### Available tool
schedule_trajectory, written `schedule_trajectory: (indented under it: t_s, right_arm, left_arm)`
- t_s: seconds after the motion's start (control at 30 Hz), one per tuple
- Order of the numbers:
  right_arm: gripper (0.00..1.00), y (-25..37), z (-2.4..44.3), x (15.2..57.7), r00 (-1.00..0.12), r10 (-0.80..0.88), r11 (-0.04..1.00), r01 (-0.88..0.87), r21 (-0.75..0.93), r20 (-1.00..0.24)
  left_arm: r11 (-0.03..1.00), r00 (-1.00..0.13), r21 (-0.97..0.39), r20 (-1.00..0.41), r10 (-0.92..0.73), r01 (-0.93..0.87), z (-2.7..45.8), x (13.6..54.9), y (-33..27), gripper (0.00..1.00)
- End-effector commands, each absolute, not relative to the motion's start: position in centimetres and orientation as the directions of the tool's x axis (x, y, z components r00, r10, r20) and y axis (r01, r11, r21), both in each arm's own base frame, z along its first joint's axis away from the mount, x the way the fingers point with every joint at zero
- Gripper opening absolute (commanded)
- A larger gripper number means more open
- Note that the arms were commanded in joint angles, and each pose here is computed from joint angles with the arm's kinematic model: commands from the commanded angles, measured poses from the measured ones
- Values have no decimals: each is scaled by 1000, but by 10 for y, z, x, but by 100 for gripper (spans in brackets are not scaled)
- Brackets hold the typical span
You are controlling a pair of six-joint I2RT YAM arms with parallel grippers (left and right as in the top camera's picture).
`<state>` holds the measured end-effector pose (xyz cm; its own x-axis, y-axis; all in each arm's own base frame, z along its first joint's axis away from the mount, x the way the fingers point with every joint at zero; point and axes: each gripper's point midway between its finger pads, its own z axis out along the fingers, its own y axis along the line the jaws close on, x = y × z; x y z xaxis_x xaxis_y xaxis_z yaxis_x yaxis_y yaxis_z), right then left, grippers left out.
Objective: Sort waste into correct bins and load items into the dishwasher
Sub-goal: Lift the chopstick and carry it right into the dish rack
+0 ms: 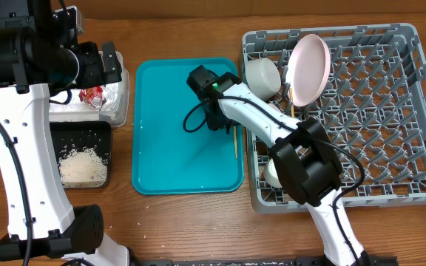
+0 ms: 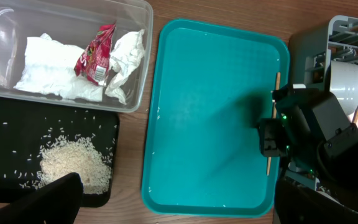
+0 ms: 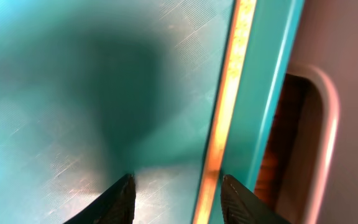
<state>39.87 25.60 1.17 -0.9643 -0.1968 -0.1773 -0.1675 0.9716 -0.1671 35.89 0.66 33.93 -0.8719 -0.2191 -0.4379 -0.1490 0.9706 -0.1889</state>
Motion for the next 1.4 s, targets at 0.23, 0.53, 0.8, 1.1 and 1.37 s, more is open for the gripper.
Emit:
schedule_trajectory:
  t_s: [0.23, 0.53, 0.8, 1.1, 1.37]
  right_arm:
    - [46, 273, -25, 368, -987, -159, 986, -159, 40, -4]
    - [4, 275, -25, 369, -988, -156, 986, -156, 50, -11]
    - [4, 283, 46, 380, -978, -199, 977, -202, 65, -59]
    - [4, 242, 226, 370, -948, -173, 980, -193, 54, -267]
    - [4, 200, 257, 361, -950, -115, 991, -131, 36, -289]
  left_arm:
    - [974, -868, -188, -454, -200, -126, 344, 359, 5, 100]
    - [974, -868, -188, -454, -200, -126, 344, 359, 5, 100]
    - [974, -868, -188, -454, -200, -126, 344, 359, 5, 100]
    - [974, -868, -188, -454, -200, -126, 344, 359, 5, 100]
    - [974, -868, -188, -454, -200, -126, 344, 359, 5, 100]
